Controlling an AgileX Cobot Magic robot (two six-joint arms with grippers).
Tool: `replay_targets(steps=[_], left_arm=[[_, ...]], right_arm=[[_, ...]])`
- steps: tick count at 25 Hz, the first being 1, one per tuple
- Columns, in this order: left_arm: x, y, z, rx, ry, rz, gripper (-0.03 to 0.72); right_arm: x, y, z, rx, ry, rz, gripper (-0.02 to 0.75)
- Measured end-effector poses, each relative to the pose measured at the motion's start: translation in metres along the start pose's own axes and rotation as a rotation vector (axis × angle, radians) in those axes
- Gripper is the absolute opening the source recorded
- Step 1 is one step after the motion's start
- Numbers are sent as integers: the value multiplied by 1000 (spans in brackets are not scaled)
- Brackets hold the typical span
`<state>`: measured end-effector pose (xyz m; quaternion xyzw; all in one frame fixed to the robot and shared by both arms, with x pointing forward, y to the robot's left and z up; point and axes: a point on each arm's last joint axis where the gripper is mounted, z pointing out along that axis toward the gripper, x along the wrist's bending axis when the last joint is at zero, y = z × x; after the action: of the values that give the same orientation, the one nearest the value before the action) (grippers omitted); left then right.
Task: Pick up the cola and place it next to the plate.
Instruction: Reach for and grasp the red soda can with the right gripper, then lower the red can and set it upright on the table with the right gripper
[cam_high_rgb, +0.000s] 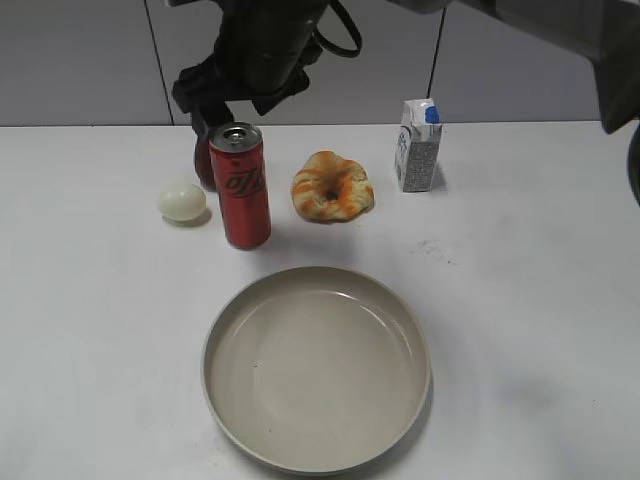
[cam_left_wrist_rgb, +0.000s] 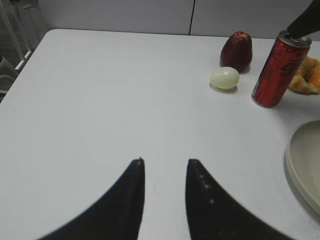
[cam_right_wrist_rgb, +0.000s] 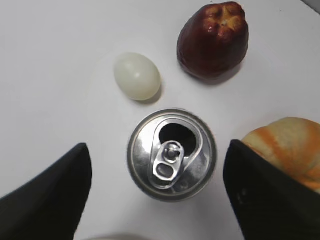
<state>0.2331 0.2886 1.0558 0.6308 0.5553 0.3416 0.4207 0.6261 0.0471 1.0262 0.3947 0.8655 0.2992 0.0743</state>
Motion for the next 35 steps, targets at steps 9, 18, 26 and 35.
replay_targets(steps=[9,18,26,35], left_arm=[[0,0,0,0,0,0,227],[0,0,0,0,0,0,228],[0,0,0,0,0,0,227],[0,0,0,0,0,0,227]], right_arm=[[-4,-7,27,10,-10,1,621],[-9,-19,50,59,-28,-10,525],[-3,-5,24,20,0,-6,512],[40,13,-55,-32,184,-73,512]])
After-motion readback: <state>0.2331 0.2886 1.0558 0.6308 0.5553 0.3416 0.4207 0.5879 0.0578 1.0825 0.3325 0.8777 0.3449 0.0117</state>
